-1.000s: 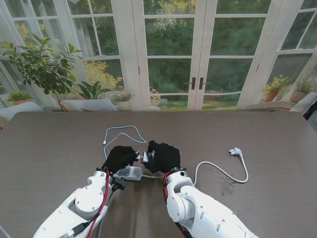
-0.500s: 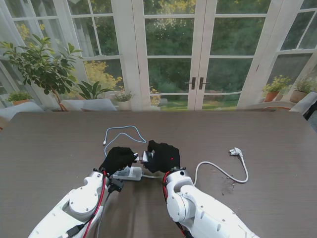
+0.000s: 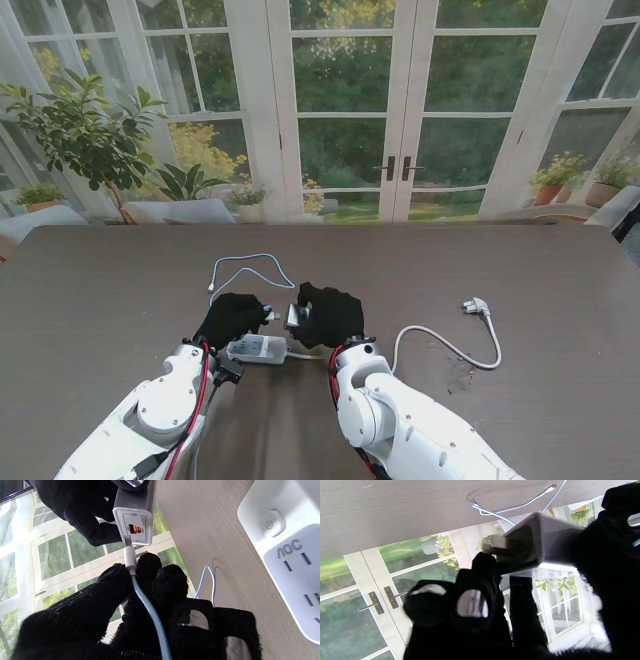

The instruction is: Set up the charging station

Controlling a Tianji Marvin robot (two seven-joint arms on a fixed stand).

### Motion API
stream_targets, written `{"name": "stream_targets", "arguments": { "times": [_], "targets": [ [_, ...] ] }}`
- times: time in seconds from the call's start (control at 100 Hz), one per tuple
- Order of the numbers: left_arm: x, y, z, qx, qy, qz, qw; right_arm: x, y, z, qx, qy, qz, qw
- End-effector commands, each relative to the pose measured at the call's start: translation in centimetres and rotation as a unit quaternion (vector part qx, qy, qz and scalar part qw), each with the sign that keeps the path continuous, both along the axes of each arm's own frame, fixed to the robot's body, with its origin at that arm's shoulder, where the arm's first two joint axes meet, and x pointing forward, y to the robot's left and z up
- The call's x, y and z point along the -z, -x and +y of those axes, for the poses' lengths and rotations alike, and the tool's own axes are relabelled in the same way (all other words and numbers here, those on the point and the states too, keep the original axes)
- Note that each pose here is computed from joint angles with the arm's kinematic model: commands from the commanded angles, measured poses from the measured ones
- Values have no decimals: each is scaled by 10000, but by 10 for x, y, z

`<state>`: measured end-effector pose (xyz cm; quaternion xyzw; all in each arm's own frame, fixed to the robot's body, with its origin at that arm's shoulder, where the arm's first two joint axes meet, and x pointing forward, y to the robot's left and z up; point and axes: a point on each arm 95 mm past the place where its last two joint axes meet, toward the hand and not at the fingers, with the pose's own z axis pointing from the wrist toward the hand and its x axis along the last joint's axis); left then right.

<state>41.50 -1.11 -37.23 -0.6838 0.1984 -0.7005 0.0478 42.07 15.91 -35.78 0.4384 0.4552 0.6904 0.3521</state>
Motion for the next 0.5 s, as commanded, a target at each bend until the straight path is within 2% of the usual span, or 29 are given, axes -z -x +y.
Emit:
{"name": "stream_targets", "arguments": {
  "times": [0.0, 0.49],
  "targets": [
    [1, -1, -6, 82, 53, 45, 9999, -2, 2, 6, -87, -30, 19, 10000],
    [1, -4, -10, 178, 47, 94, 9998, -4, 3, 10, -111, -24, 5, 9999]
  ]
}}
